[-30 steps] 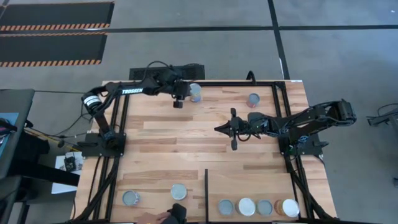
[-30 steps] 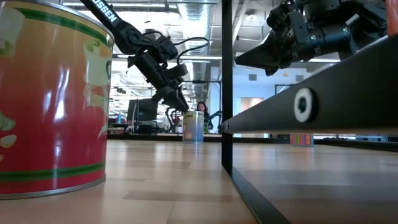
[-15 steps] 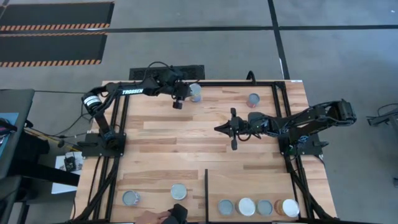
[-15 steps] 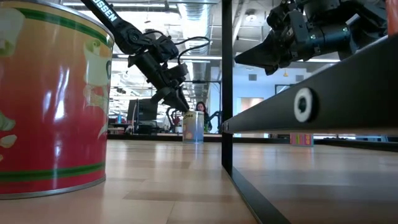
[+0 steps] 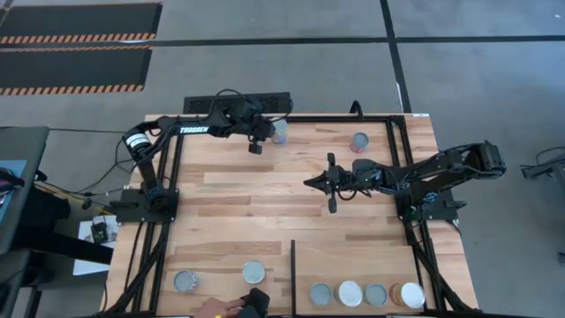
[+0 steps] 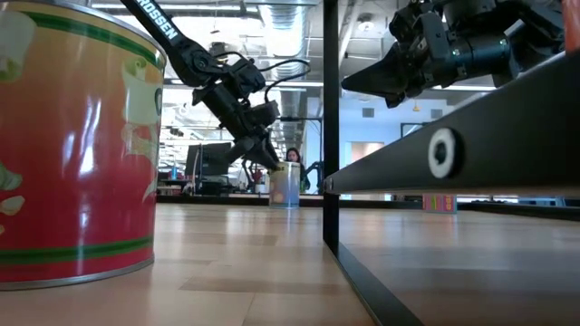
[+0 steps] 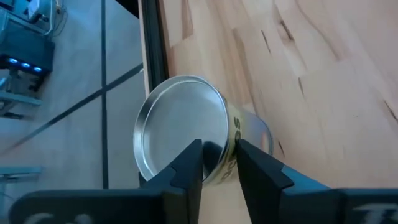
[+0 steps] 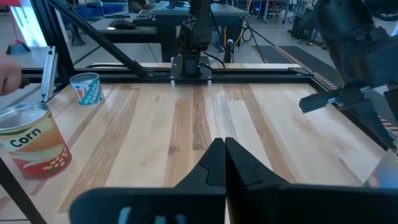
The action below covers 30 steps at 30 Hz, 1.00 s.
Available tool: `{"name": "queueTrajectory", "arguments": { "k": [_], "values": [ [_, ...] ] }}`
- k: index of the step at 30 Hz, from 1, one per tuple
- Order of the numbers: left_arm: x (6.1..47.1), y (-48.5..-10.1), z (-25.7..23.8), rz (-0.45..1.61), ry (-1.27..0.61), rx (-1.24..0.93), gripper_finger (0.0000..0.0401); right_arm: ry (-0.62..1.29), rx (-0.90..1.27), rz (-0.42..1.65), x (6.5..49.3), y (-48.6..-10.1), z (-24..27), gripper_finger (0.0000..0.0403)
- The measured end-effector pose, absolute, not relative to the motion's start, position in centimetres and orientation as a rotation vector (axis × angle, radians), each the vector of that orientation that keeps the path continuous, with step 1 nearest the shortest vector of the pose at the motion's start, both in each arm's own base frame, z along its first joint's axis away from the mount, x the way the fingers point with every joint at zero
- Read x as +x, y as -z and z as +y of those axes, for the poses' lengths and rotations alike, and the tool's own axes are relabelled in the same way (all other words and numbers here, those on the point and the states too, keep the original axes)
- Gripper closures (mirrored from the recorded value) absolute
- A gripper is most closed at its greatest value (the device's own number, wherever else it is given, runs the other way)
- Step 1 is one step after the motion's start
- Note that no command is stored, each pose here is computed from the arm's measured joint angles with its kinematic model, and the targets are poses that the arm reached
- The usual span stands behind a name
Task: Pick and place cans onto a shelf
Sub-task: Put the canned peaches aligned with the other canned peaches on the shelf
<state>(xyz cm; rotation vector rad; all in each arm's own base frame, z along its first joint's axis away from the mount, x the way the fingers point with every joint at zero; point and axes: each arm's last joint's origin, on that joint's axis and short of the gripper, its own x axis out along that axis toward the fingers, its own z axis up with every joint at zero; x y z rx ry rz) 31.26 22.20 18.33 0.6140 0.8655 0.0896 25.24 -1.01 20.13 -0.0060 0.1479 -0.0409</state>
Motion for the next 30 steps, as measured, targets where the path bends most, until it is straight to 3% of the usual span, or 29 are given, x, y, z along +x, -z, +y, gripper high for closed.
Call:
{"name": "queueTrajectory", "arguments": {
  "k": [6,15,21,30],
  "values": [
    [31.4,-19.2,22.3,0.904,-0.064,0.606,0.0392,0.041,-0.006,0.146,25.2,-20.1,-1.0,0.0395],
    [32.5,-21.7,21.0,0.967,0.073,0.49,0.0401,0.033,0.033,0.139,25.2,-20.2,-0.8,0.0395],
    [34.1,-23.1,17.2,0.963,0.167,0.488,0.0401,-0.038,0.019,0.147,24.9,-20.5,0.9,0.0395],
    [35.9,-25.2,12.7,0.869,0.146,0.456,0.0401,-0.055,-0.026,0.111,22.5,-23.0,3.4,0.0395]
  ]
}}
